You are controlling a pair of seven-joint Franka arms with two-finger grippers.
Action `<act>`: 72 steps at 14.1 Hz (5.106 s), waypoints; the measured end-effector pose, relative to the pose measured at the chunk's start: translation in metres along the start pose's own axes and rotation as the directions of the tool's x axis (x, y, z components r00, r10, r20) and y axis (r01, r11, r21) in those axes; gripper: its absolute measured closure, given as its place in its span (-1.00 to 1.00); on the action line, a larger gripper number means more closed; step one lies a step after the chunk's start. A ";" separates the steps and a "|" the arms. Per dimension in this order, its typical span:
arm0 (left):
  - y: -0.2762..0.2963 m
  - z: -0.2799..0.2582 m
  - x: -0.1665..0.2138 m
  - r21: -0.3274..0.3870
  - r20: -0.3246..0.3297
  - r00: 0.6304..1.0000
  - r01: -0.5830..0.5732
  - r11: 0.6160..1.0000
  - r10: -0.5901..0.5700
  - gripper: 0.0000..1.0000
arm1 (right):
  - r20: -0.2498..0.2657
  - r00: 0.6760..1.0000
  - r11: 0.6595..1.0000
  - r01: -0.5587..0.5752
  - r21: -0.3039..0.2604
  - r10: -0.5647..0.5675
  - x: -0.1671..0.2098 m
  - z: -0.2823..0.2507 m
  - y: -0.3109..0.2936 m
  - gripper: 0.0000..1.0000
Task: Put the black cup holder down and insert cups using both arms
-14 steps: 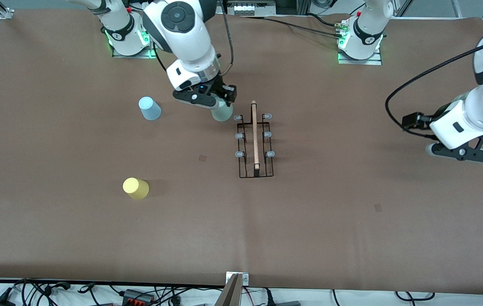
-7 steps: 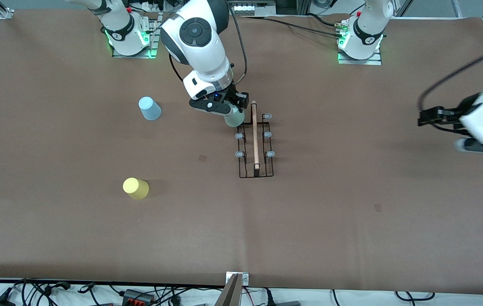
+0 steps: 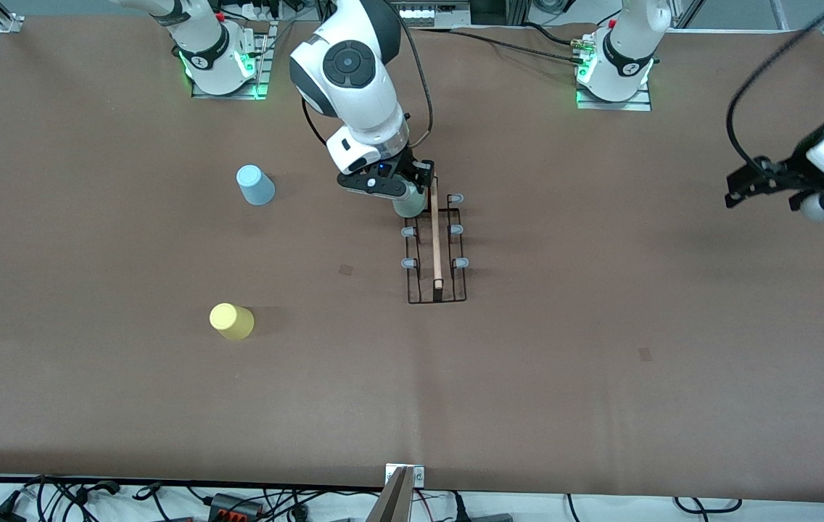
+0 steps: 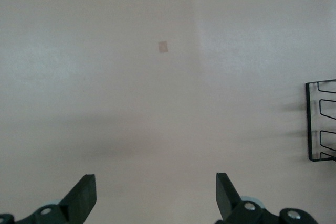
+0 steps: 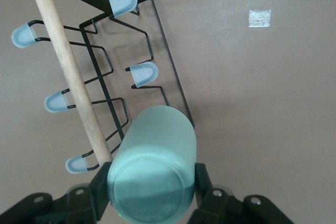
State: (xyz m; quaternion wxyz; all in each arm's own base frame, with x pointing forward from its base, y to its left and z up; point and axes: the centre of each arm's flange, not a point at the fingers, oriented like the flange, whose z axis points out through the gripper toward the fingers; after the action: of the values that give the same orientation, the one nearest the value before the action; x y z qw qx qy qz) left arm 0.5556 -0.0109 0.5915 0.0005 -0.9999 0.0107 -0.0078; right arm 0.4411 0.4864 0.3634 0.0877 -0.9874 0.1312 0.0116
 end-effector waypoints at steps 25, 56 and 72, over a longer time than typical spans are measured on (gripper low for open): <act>0.009 -0.002 0.000 0.000 0.001 1.000 -0.006 1.000 0.006 -1.00 | -0.024 0.975 0.964 0.213 -0.158 -0.220 0.271 -0.045 0.274 -1.00; 0.011 -0.005 -0.001 0.000 0.012 1.000 -0.009 1.000 0.009 -1.00 | -0.103 0.946 0.947 0.291 -0.138 -0.306 0.273 -0.022 0.230 -0.30; 0.011 -0.005 -0.001 0.000 0.013 1.000 -0.010 1.000 0.010 -1.00 | -0.152 0.987 0.998 0.051 0.022 -0.047 0.101 -0.039 -0.020 -0.30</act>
State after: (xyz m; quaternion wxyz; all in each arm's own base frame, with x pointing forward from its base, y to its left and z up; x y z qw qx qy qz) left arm 0.5542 -0.0221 0.5965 0.0005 -0.9999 0.0156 -0.0013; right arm 0.5438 0.4722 0.4003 0.0904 -0.9872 0.1132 -0.0674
